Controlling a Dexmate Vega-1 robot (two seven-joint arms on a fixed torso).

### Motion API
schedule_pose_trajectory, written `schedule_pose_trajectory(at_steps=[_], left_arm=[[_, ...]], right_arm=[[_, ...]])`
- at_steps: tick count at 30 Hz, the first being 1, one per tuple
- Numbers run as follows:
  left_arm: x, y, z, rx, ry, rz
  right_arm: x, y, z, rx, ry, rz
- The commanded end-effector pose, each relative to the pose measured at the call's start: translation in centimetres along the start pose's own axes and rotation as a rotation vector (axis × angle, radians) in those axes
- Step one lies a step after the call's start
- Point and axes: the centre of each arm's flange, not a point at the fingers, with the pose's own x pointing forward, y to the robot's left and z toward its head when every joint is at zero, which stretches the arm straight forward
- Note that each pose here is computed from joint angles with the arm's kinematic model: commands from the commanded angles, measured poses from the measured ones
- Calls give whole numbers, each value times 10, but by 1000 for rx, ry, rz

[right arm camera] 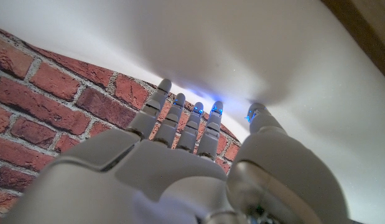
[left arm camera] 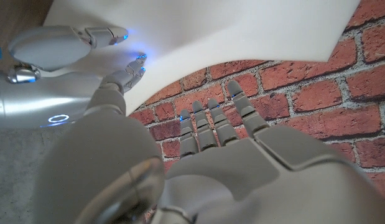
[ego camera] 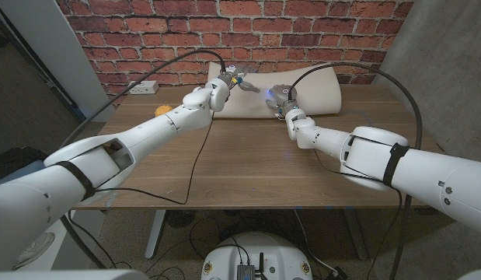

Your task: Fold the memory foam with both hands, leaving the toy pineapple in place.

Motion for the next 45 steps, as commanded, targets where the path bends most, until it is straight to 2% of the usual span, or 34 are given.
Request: schedule_pose_trajectory(at_steps=[1, 7, 11, 17, 24, 30, 45], left_arm=[[-14, -10, 6, 135, 8, -55], [-22, -18, 12, 229, 23, -63], [-27, -26, 18, 299, 25, -72], [-34, -35, 26, 400, 33, -80], [-41, -47, 30, 514, 48, -48], [-41, -52, 25, 520, 75, -61], [-37, -72, 14, 582, 126, -96]], right_arm=[[2, 1, -1, 4, -3, 21], [4, 2, -1, -3, -11, 54], [7, 5, -1, 0, -19, 130], [10, 8, -2, 6, -24, 203], [10, 1, -5, 17, 7, 127], [9, -3, -5, 11, 20, 72], [5, 2, -6, 4, 22, 73]])
